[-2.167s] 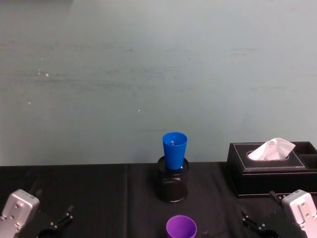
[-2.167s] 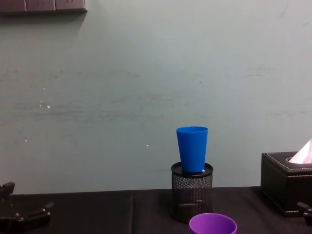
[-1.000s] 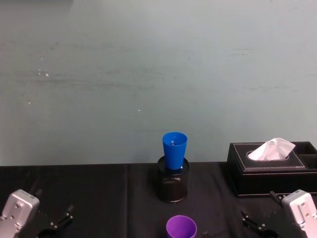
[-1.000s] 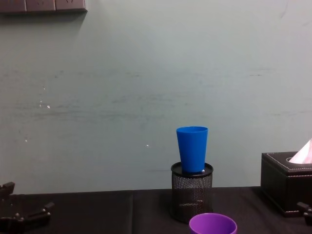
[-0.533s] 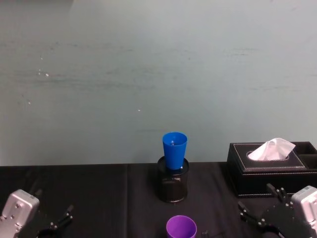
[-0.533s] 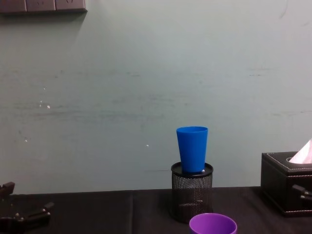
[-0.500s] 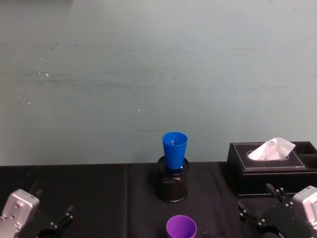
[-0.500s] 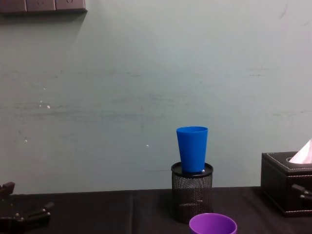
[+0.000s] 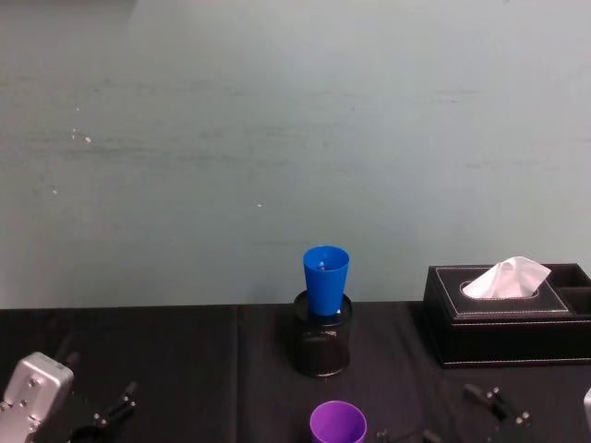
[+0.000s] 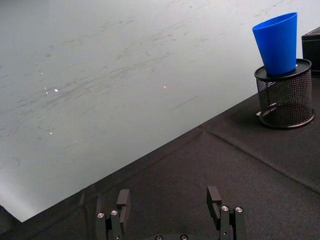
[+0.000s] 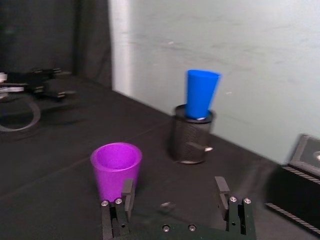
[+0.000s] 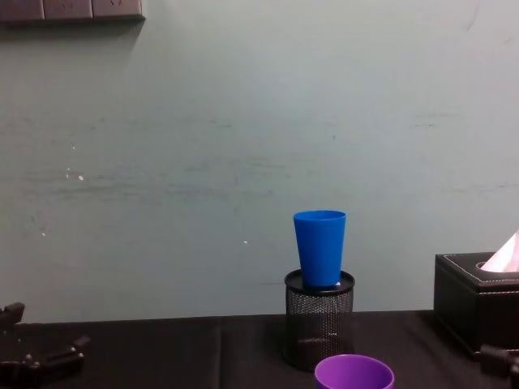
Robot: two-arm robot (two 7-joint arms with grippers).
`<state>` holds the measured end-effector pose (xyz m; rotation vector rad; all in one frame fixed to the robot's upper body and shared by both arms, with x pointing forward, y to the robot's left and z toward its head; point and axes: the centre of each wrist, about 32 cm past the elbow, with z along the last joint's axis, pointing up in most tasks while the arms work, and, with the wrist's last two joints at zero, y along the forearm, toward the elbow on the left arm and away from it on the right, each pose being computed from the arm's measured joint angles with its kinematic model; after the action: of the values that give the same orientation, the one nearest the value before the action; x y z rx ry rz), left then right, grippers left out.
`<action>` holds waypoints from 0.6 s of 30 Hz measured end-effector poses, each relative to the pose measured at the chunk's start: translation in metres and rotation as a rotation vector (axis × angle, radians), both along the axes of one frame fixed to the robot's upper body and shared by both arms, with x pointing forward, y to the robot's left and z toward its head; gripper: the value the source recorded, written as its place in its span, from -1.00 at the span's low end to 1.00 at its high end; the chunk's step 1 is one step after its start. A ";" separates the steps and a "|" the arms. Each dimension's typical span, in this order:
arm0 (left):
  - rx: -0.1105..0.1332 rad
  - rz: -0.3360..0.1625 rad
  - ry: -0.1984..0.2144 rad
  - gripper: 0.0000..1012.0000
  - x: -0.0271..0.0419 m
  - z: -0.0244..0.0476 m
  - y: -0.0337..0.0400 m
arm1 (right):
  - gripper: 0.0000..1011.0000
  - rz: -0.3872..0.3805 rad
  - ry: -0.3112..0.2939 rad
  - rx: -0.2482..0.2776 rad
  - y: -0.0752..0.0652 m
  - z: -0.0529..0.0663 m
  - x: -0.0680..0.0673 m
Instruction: Pick up one cup with a gripper and tap it against the other cup.
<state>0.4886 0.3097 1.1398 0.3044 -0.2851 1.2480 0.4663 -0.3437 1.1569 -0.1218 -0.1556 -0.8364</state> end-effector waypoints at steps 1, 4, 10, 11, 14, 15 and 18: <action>0.000 0.000 0.000 0.98 0.0000 0.0000 0.0000 | 0.98 0.016 0.008 0.001 0.000 0.000 0.000; 0.000 0.000 0.000 0.98 0.0000 0.0000 0.0000 | 0.98 0.070 0.033 0.000 -0.001 -0.002 0.002; 0.000 0.000 0.000 0.98 0.0000 0.0000 0.0000 | 0.98 0.142 0.058 0.001 0.004 -0.006 0.009; 0.000 0.000 0.000 0.98 0.0000 0.0000 0.0000 | 0.98 0.149 0.061 0.002 0.005 -0.006 0.011; 0.000 0.000 0.000 0.98 0.0000 0.0000 0.0000 | 0.98 0.178 0.076 0.004 0.010 -0.010 0.016; 0.000 0.000 0.000 0.98 0.0000 0.0000 0.0000 | 0.98 0.182 0.080 0.004 0.011 -0.011 0.018; 0.000 0.000 0.000 0.98 0.0000 0.0000 0.0000 | 0.98 0.208 0.105 -0.002 0.017 -0.016 0.027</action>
<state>0.4886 0.3097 1.1398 0.3045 -0.2850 1.2479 0.4938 -0.3271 1.1405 -0.1482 -0.0685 -0.6214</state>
